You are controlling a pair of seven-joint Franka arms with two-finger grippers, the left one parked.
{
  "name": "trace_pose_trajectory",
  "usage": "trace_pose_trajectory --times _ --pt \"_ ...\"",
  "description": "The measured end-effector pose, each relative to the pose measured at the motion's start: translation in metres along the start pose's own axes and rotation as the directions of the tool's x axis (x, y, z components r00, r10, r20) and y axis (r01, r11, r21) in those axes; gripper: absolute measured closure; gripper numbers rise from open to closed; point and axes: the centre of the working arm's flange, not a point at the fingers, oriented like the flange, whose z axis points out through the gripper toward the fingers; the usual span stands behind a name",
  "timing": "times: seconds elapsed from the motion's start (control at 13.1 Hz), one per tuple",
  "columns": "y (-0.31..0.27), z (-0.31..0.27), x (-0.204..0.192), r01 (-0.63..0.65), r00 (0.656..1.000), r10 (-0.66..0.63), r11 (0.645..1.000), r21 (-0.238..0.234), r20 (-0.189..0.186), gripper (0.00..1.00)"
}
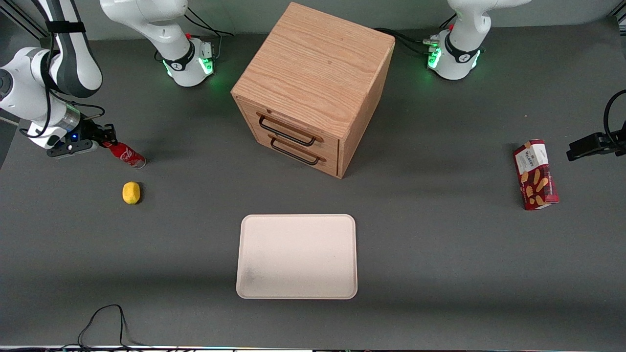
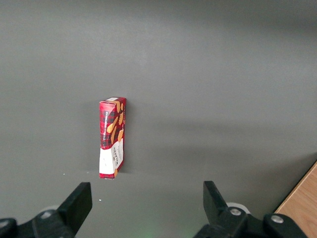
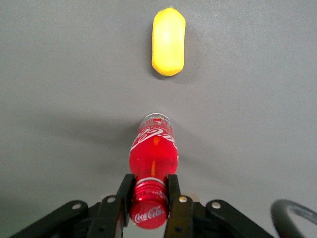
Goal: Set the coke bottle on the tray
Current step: 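Close the right gripper on the bottle's cap end and lift it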
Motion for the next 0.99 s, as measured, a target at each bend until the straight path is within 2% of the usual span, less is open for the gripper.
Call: trace_pose_trajectory --times 0.3,0.46,0.61,0.99 --pt "-0.001 -0.003 0.002 0.005 1.0 -0.005 1.0 -0.002 -0.001 0.68" --pt "0.0 -0.015 0.006 0.005 1.0 -0.005 1.0 0.001 0.018 0.68" --pt "-0.001 -0.043 0.017 0.002 0.999 -0.001 1.0 -0.002 0.039 0.68" --pt "-0.01 -0.142 0.047 -0.023 0.998 0.025 0.999 -0.036 0.065 0.68"
